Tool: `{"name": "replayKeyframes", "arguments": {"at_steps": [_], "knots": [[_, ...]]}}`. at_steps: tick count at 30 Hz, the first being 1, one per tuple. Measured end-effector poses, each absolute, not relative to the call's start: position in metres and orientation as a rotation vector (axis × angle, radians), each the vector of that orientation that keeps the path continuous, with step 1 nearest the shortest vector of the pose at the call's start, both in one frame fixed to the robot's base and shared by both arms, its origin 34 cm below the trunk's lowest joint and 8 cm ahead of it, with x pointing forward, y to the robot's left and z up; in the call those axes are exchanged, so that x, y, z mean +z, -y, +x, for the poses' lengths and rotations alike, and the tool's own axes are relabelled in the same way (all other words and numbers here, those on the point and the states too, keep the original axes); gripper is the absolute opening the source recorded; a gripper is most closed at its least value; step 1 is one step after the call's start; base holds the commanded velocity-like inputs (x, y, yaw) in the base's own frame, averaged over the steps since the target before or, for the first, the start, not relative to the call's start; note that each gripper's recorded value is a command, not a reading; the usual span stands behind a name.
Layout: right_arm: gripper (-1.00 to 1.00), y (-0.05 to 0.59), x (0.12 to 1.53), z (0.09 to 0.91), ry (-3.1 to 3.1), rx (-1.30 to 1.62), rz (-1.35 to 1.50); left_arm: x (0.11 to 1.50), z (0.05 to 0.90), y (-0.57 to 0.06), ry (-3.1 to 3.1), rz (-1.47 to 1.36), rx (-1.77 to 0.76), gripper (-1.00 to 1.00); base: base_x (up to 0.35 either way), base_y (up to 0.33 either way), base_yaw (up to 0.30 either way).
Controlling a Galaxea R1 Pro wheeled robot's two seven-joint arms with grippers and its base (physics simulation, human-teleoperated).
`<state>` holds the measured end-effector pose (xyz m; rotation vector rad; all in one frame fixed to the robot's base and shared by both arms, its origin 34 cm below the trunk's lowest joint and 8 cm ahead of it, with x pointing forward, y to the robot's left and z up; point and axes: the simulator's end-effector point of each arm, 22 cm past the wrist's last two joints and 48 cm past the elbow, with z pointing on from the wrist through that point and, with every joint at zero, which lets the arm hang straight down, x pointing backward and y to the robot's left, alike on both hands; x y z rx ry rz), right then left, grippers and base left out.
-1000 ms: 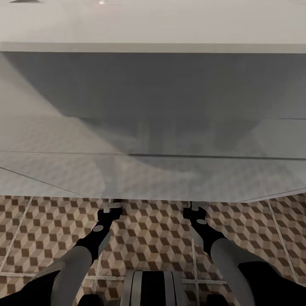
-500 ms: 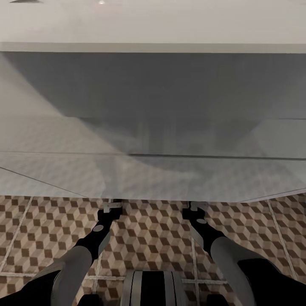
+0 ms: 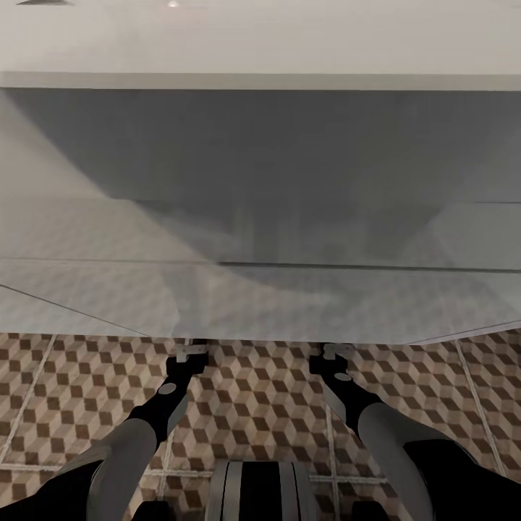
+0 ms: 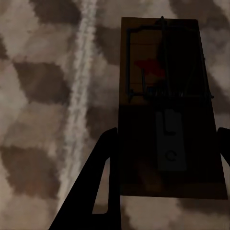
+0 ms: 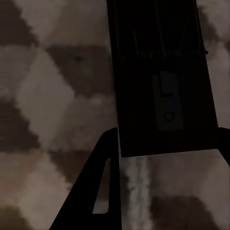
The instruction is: Take the four mousetraps from the cabinet in the bathroom and place them on the bathroom floor. Make sure all four end up on the same floor surface, and ensure that at least two of them are either under or directly next to the same bathroom sink.
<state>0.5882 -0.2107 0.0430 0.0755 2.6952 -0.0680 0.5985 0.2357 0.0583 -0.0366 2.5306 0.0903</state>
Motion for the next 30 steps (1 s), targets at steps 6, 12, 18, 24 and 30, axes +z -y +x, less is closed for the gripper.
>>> {"name": "replayKeyframes", "arguments": {"at_steps": [6,12,18,24,30], "knots": [[-1.00,0.210,0.043,0.588,-2.696,-0.061,0.088,0.058,0.599,-0.236,-2.531,-0.036,0.090,-1.00,0.000,0.000,0.000],[-1.00,0.210,0.043,0.588,-2.697,-0.057,0.092,0.058,0.598,-0.236,-2.531,-0.036,0.090,-1.00,0.000,0.000,0.000],[-1.00,0.209,0.043,0.588,-2.697,-0.051,0.092,0.058,0.598,-0.236,-2.531,-0.035,0.090,-1.00,0.000,0.000,0.000],[-1.00,0.209,0.042,0.585,-2.704,-0.049,0.106,0.058,0.598,-0.236,-2.531,-0.035,0.090,-1.00,0.000,0.000,0.000],[-1.00,0.212,0.036,0.570,-2.738,-0.052,0.153,0.058,0.598,-0.236,-2.531,-0.035,0.090,-1.00,0.000,0.000,0.000]]}}
